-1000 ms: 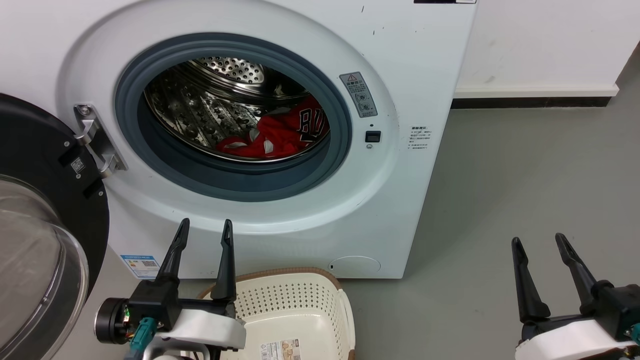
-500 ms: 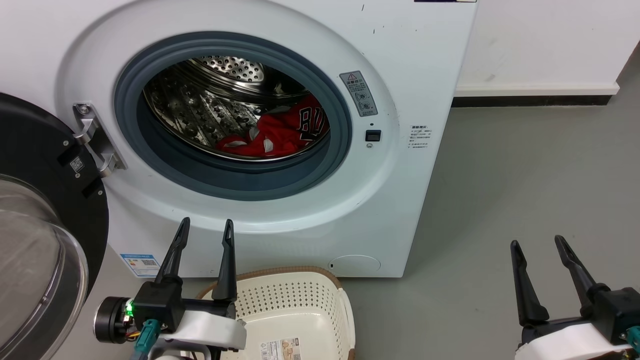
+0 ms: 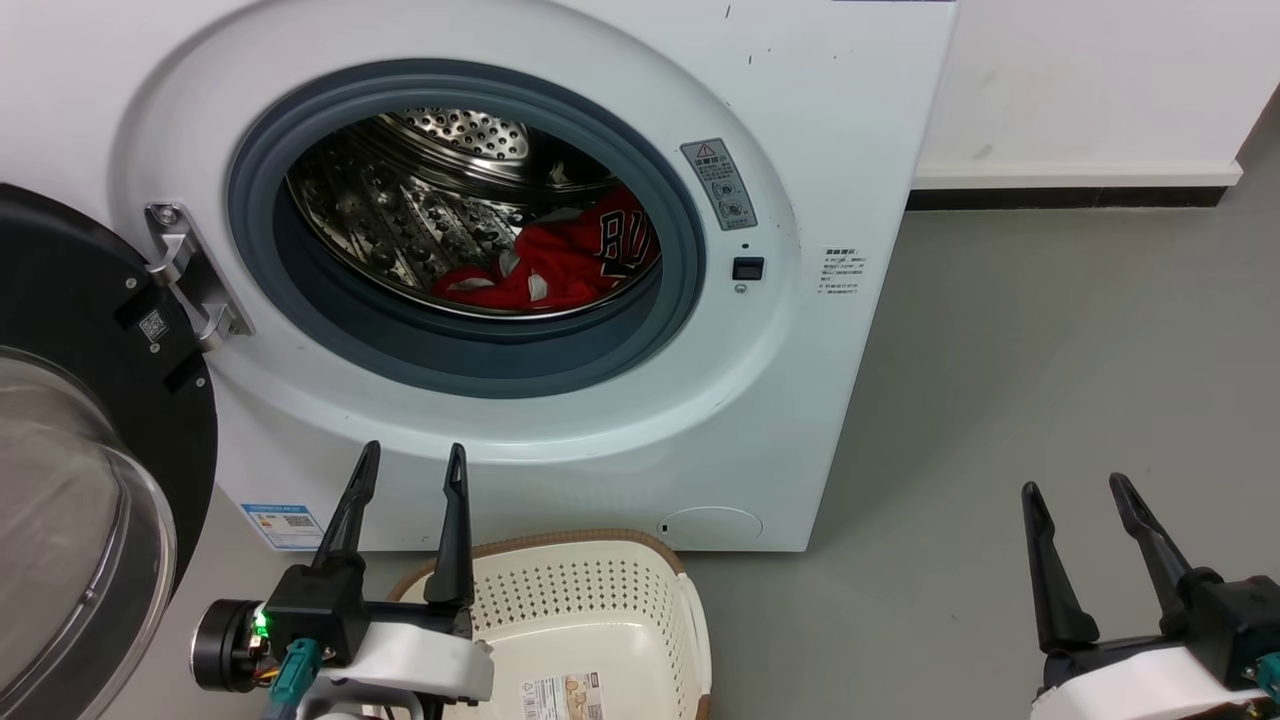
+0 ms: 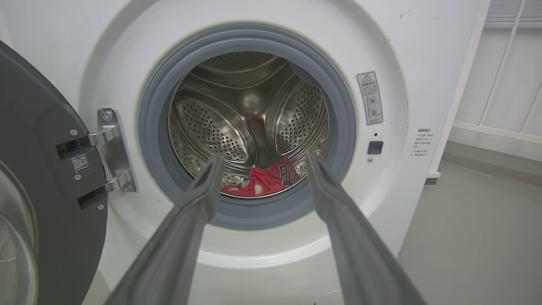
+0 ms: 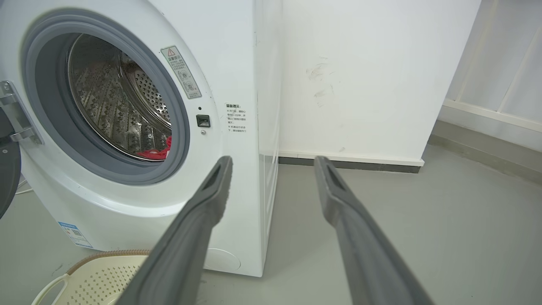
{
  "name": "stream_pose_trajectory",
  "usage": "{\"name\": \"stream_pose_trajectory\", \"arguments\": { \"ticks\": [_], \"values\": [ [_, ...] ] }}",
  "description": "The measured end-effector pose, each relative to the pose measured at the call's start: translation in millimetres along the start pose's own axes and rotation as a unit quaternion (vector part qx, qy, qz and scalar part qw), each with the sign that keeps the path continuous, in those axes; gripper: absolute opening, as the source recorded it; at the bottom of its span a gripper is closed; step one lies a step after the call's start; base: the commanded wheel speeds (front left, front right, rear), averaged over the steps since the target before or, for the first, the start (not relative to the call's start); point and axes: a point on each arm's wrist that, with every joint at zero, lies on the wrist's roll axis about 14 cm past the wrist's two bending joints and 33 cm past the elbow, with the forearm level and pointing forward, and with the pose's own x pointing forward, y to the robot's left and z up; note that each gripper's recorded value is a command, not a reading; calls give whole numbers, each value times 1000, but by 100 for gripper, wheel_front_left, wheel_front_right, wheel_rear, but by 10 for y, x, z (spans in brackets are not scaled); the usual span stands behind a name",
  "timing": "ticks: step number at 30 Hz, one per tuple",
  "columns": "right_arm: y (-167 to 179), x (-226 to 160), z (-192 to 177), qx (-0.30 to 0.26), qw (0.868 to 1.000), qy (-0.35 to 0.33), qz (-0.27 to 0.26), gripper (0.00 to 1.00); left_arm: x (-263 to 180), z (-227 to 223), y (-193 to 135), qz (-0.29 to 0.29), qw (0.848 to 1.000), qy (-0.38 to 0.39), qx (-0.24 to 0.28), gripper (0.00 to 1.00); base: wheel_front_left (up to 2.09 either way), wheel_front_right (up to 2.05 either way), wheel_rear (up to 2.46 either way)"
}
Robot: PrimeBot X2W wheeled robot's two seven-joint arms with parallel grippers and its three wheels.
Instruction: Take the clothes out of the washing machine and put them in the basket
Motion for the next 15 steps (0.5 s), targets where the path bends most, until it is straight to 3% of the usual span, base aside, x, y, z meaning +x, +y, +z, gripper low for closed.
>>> {"name": "stream_pose_trajectory", "arguments": {
  "ticks": [15],
  "values": [
    [116,352,-186,8,1000,20,22,100,277,-328,82,15,999,35,-2,100,0,0,0]
  ]
}}
